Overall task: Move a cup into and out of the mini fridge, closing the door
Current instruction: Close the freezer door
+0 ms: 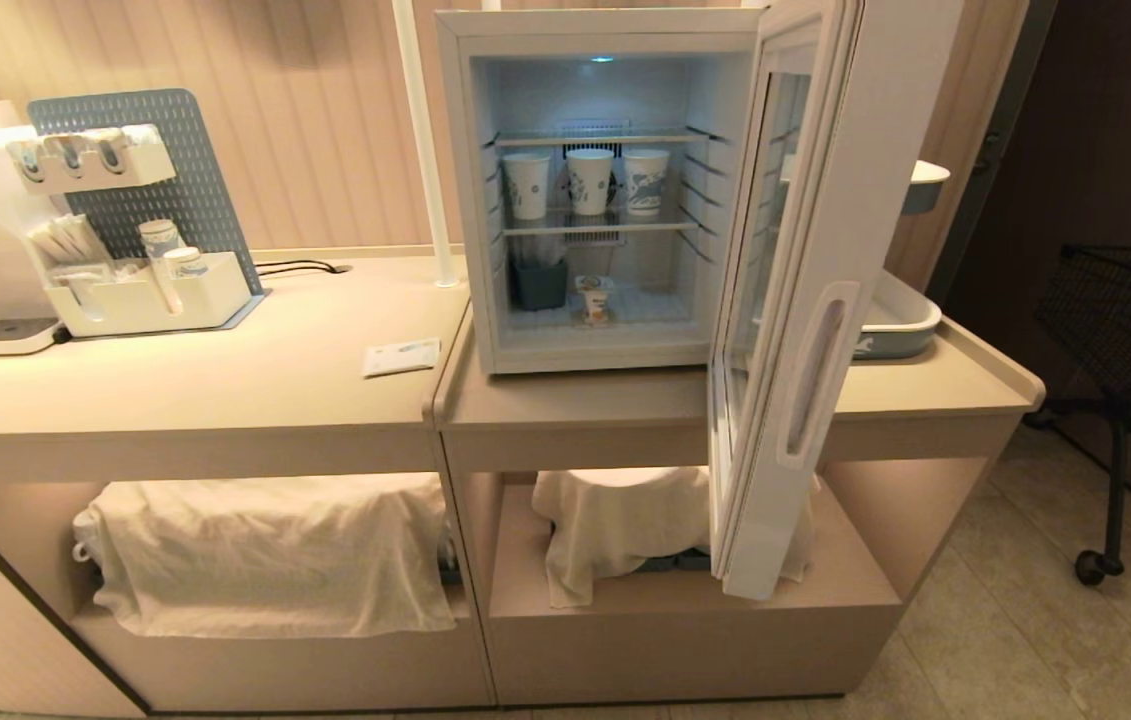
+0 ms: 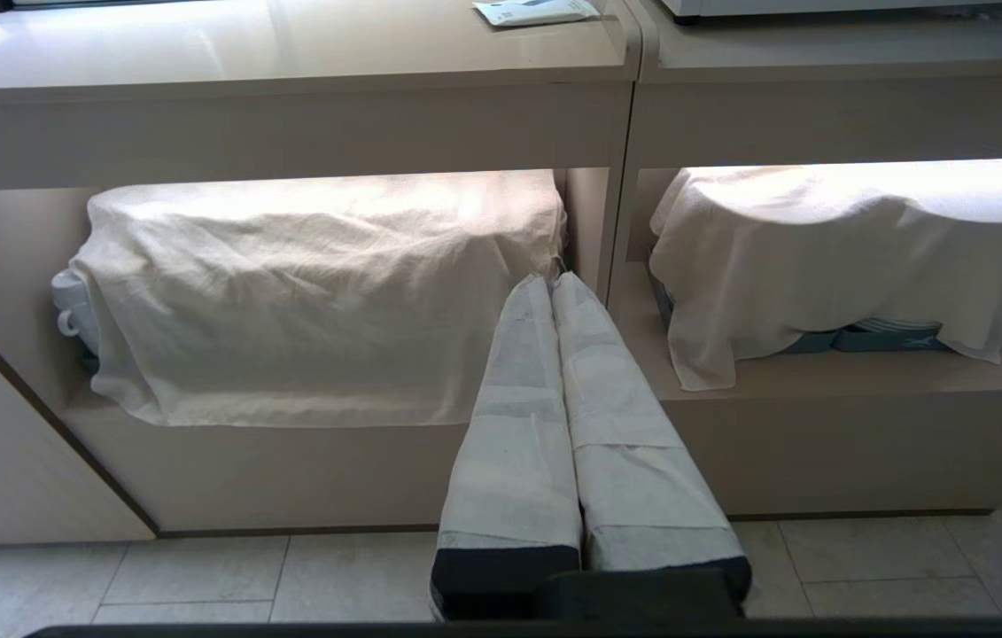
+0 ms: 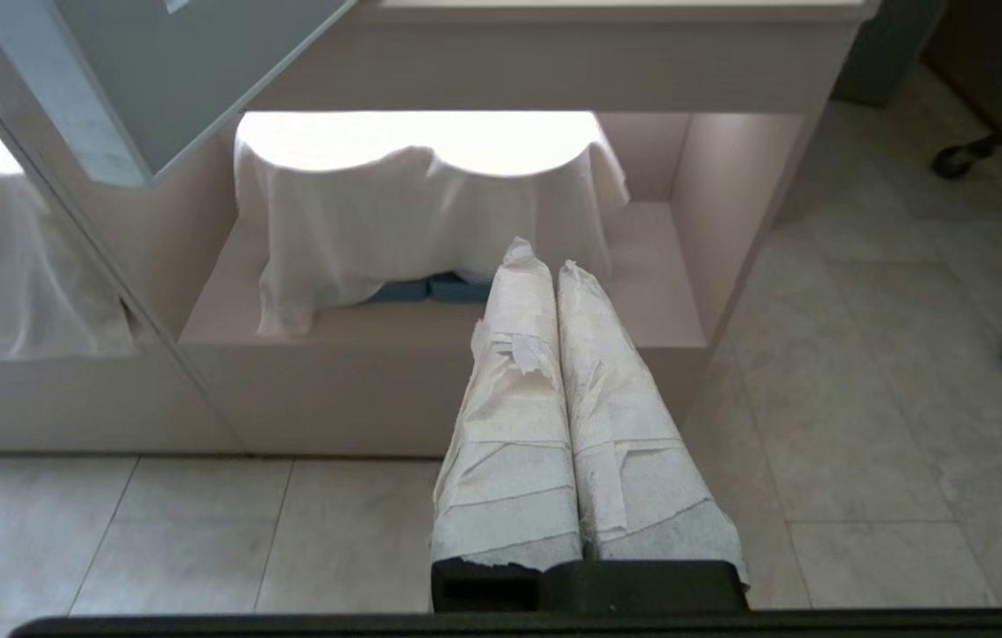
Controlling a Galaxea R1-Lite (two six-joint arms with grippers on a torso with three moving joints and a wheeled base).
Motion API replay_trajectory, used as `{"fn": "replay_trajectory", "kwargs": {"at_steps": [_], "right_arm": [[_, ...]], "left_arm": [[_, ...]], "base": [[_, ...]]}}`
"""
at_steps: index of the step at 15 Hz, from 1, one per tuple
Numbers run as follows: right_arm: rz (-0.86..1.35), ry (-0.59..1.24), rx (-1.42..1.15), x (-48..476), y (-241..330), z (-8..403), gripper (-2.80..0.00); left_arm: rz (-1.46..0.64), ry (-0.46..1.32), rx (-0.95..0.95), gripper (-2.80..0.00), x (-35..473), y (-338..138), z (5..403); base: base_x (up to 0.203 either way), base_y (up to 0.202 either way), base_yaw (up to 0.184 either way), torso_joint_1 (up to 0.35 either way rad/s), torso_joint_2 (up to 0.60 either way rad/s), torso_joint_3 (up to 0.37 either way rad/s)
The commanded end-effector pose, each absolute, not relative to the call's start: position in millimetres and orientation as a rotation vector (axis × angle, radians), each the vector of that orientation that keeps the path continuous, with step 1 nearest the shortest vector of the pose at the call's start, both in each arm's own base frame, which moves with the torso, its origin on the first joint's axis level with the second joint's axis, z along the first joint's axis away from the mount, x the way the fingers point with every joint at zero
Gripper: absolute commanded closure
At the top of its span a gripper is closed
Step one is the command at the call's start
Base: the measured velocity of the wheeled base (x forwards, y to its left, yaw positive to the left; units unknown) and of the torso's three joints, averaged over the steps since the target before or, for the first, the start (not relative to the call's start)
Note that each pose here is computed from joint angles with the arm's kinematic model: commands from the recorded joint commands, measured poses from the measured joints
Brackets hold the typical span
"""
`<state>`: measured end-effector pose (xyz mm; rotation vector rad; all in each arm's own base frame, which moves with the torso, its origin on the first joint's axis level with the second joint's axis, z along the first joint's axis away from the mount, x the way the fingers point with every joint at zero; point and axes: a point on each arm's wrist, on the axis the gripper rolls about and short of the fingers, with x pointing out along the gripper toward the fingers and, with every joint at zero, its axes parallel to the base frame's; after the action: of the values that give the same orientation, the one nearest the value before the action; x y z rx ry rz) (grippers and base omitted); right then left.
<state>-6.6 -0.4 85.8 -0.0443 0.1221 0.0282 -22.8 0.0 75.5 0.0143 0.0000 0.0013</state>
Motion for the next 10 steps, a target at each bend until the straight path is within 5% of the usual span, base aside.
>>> {"fn": "replay_trajectory", "kwargs": {"at_steps": [1, 10], "right_arm": [[0.009, 0.007, -0.043, -18.5, -0.3, 78.8, 0.0], [-0.005, 0.001, -0.033, -22.1, 0.3, 73.8, 0.0]], "left_arm": [[0.002, 0.0, 0.014, 0.0, -22.8, 0.0, 75.5], [0.002, 0.0, 0.014, 0.0, -22.8, 0.0, 75.5]], "base": [[0.0, 0.0, 0.0, 0.0, 0.0, 0.0], [0.0, 0.0, 0.0, 0.0, 0.0, 0.0]]}}
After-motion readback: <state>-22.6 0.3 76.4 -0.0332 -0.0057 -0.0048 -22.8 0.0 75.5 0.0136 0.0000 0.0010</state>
